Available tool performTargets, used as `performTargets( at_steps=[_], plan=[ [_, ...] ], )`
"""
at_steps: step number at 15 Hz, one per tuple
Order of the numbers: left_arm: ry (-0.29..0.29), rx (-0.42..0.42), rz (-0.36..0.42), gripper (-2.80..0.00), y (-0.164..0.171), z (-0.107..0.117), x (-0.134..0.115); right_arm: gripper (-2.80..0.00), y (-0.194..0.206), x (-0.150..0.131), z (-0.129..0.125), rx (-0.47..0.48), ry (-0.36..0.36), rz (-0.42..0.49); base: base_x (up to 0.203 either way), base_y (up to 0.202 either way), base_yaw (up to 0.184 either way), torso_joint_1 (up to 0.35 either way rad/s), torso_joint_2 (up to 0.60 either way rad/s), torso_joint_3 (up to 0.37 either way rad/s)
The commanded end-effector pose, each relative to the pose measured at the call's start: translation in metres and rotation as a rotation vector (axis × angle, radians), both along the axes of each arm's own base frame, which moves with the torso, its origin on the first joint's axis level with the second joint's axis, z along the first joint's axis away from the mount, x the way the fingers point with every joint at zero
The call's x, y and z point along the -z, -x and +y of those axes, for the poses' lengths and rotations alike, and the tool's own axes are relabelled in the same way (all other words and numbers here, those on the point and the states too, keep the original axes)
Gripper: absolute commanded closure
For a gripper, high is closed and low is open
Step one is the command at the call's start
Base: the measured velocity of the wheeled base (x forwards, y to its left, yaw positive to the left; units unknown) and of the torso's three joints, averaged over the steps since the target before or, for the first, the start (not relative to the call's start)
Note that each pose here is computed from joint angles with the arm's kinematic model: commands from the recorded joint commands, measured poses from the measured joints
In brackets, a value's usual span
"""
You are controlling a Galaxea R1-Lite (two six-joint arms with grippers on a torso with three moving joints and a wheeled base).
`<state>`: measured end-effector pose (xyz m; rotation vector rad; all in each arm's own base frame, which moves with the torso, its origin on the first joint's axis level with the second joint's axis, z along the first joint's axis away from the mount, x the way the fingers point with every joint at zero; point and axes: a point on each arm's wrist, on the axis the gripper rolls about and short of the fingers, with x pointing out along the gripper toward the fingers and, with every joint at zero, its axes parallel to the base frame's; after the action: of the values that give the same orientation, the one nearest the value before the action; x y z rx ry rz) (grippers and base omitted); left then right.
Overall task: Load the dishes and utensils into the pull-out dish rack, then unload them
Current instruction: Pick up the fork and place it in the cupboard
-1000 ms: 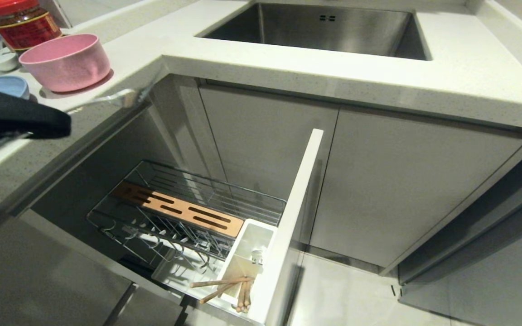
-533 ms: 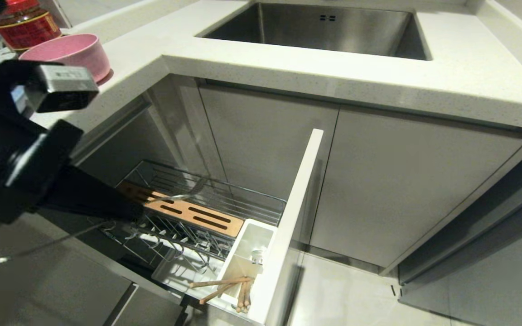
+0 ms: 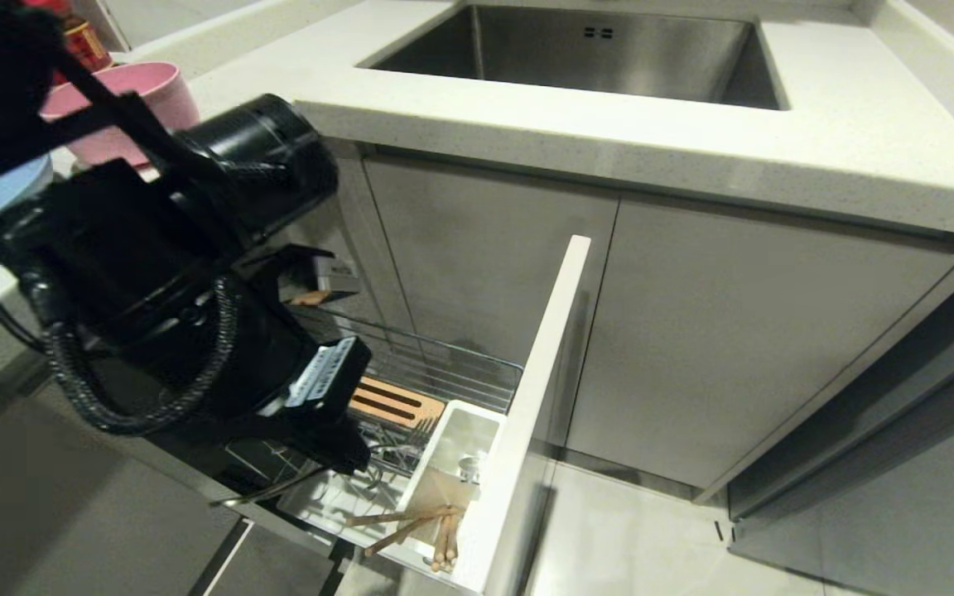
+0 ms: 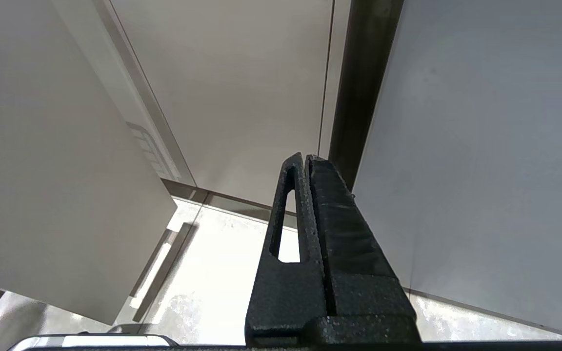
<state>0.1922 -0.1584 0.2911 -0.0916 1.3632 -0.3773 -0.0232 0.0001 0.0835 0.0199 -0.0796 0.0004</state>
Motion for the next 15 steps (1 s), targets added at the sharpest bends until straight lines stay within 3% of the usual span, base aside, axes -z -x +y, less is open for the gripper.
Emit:
performTargets(
  at_steps=[1, 10, 15],
  plan=[
    [-0.060, -0.003, 0.079, 0.00, -0.022, -0.019, 0.027, 0.00, -0.002, 0.007, 0.000, 0.000, 0.000, 0.025, 0.000, 0.000, 0.000, 0.000, 0.00, 0.000],
    [-0.097, -0.035, 0.148, 0.00, -0.065, -0.038, 0.066, 0.00, -0.002, 0.007, 0.000, 0.000, 0.000, 0.024, 0.000, 0.000, 0.000, 0.000, 0.00, 0.000],
    [-0.058, -0.034, 0.186, 0.00, -0.084, -0.049, 0.082, 0.00, -0.002, 0.007, 0.000, 0.000, 0.000, 0.024, 0.000, 0.000, 0.000, 0.000, 0.00, 0.000]
  ],
)
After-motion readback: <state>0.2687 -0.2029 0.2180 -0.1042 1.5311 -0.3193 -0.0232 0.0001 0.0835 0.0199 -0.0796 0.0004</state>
